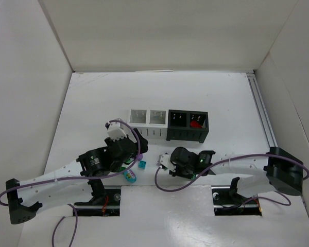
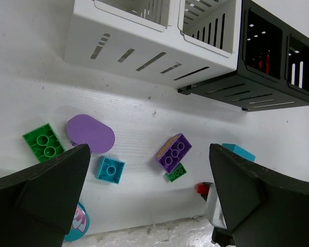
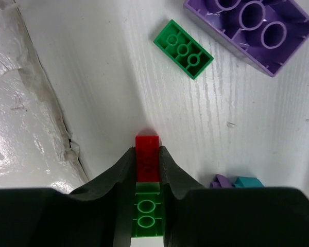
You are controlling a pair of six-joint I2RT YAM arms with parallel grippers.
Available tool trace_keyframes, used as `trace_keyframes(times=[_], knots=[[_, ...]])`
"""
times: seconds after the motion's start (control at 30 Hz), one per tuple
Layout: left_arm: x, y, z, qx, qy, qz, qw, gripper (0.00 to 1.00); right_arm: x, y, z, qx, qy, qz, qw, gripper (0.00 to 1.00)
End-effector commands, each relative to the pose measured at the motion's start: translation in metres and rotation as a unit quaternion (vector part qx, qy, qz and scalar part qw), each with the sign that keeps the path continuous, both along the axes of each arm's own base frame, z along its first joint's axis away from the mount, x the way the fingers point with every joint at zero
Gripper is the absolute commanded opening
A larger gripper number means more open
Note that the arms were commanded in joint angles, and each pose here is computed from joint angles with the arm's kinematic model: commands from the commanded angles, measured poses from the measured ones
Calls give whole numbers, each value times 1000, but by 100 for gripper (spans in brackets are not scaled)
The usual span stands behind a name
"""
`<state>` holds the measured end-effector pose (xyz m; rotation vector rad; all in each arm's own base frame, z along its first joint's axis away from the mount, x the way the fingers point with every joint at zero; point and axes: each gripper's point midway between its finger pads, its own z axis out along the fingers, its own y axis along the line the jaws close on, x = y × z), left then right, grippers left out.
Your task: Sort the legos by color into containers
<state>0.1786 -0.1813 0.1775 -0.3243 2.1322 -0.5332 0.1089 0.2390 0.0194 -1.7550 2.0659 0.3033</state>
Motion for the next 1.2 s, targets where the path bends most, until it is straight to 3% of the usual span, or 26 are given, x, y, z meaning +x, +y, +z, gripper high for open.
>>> trace_keyframes(times=[0.0,0.1,0.23,0.47,0.7,0.87,1.0,1.17], knots=[[4,-2,15,-10,-15,0,1000,100,10,26,36,58,-34,17,998,18],[3,-4,16,-12,-15,-6,1000,100,15,36,65,85,-56,32,994,12],[2,-4,17,-6,-18,-16,1000,100,32,37,102,94,-95,16,991,12],[0,-25,11,5,-19,-71,997,100,127,-6,182,115,-204,-100,967,12],[0,-64,2,15,-19,-180,983,100,183,-54,202,110,-225,-180,951,12],[-1,-78,-2,34,-37,-230,972,100,202,-68,196,110,-221,-204,947,20],[-1,-81,-17,58,-16,-239,969,100,207,-72,194,115,-214,-209,947,33],[-7,-88,-49,85,32,-257,962,100,202,-72,193,117,-215,-200,949,68]])
